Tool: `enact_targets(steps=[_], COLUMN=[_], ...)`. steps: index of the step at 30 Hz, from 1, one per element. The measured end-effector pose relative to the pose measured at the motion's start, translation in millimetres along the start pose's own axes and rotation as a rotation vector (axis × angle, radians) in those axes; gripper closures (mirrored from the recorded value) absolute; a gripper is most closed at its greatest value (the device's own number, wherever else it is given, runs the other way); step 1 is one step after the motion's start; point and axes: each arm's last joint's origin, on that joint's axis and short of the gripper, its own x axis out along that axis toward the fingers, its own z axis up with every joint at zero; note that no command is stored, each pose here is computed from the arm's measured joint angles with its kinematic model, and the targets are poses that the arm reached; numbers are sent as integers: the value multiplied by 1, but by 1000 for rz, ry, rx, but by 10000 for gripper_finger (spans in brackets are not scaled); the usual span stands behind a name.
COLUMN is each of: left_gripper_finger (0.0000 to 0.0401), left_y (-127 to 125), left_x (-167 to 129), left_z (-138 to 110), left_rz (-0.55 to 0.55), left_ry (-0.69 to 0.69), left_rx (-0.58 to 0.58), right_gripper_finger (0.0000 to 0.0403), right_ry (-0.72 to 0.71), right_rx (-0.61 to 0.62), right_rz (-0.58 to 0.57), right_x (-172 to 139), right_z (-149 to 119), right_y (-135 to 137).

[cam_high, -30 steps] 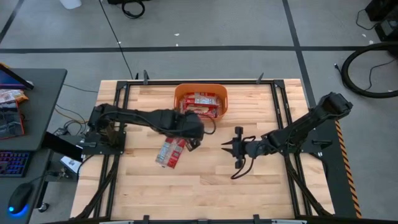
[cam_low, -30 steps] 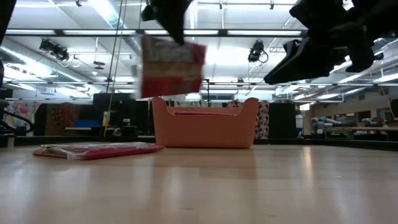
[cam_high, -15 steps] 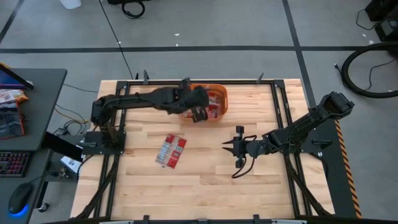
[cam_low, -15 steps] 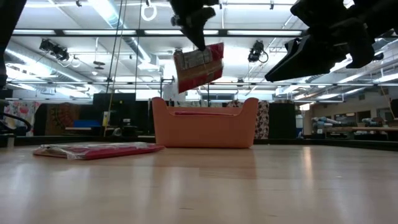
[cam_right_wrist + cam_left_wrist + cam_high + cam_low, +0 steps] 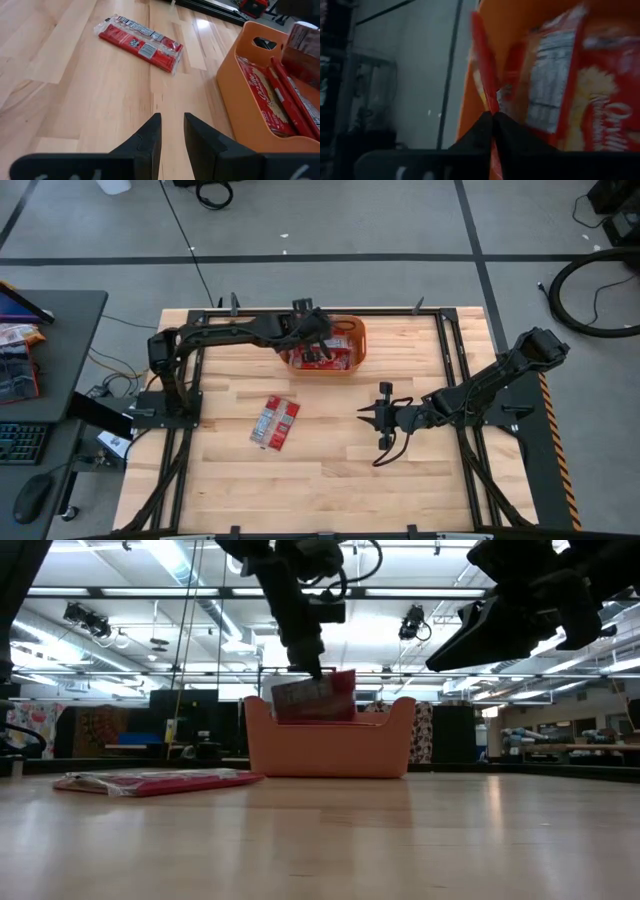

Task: Sort popcorn bags into baskets
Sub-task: Put the red popcorn bag into the orange bin

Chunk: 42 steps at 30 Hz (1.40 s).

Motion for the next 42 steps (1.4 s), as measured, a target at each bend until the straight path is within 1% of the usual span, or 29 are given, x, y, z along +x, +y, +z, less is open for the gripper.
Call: enact_targets(steps=[4,6,8,9,10,13,15,18,20,22,24,27,30,33,37,40,42], left_gripper_finger=[324,294,269,259,251,244,245,252,256,257,257,257,254,238,199,173,164], left_y=[-1,-2,-5,-7,-10,-31,-50,-87,-111,-134,-153,-179,-201,-224,-243,-249,-250], left_x=[-3,-10,-21,-28,-35,-55,-64,-73,-80,-88,-98,-108,-110,-105,-94,-85,-81], left_z=[4,10,19,23,27,36,36,28,18,13,4,-4,-8,-14,-22,-26,-28], left_rz=[40,47,47,24,-26,-264,-368,-423,-414,-386,-334,-261,-240,-232,-213,-220,-219], left_ry=[-9,-22,-49,-64,-81,-127,-86,35,123,159,216,252,284,323,408,467,500], left_rx=[-15,-29,-72,-109,-146,-272,-364,-450,-482,-529,-526,-554,-593,-577,-563,-571,-577], right_gripper_finger=[315,315,315,315,315,315,315,315,315,315,315,315,315,315,315,315,315], right_ry=[-4,-5,-6,-6,-5,-5,-5,-5,-6,-14,-39,-55,-62,-65,-61,-68,-71], right_rx=[2,4,4,4,4,4,0,0,1,5,16,9,4,3,6,12,9], right_rz=[0,0,0,0,0,0,0,0,3,13,33,63,69,81,85,96,97], right_x=[0,0,0,0,0,0,0,0,0,0,0,1,2,5,6,6,6], right_z=[0,1,1,1,1,1,1,1,1,1,4,5,5,5,4,5,5], right_y=[0,0,0,0,0,0,0,0,0,0,1,3,3,4,5,5,5])
